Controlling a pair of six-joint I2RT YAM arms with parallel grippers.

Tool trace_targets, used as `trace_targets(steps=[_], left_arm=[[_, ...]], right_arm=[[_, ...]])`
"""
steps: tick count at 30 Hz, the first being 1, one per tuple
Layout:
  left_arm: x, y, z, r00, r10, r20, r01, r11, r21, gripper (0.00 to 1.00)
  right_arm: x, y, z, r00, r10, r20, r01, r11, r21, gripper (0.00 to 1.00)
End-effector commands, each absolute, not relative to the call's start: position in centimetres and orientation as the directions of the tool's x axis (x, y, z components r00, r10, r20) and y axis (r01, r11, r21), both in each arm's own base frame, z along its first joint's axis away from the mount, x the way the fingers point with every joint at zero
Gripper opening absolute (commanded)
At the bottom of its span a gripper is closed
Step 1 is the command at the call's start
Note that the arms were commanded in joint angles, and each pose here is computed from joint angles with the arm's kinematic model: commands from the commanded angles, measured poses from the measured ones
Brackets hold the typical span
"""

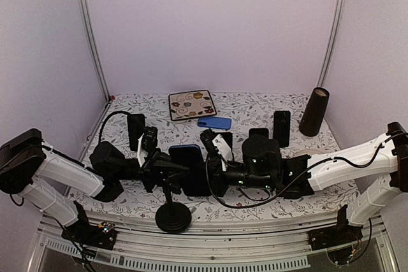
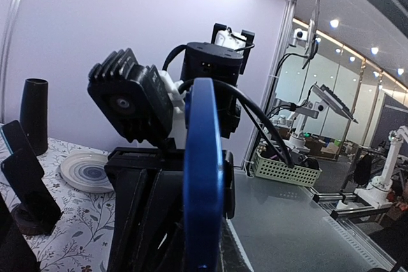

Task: Place the phone on the phone stand
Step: Install the phone onto the phone stand.

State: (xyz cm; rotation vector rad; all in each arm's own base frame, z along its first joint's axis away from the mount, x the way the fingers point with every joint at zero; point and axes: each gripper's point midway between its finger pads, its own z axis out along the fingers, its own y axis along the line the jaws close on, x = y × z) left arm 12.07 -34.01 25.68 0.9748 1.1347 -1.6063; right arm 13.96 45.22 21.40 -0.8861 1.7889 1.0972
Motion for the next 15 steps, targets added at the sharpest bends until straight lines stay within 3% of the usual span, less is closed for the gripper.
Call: trace_targets(steps=[1, 15], left_arm=[[13.3, -33.5, 25.0, -0.286, -0.235, -0.929, 0.957, -0.109, -0.268, 0.0], [13.4, -32.1, 23.0, -0.333, -0.158, -0.93, 0.941, 0.008, -0.338, 0.0]], right_arm=[[12.7, 45.9, 25.8, -0.37, -0.018, -0.929, -0.892, 0.286, 0.349, 0.02], [15.2, 45.1, 24.1, -0.338, -0.029, -0.941, -0.808, 0.522, 0.275, 0.02]])
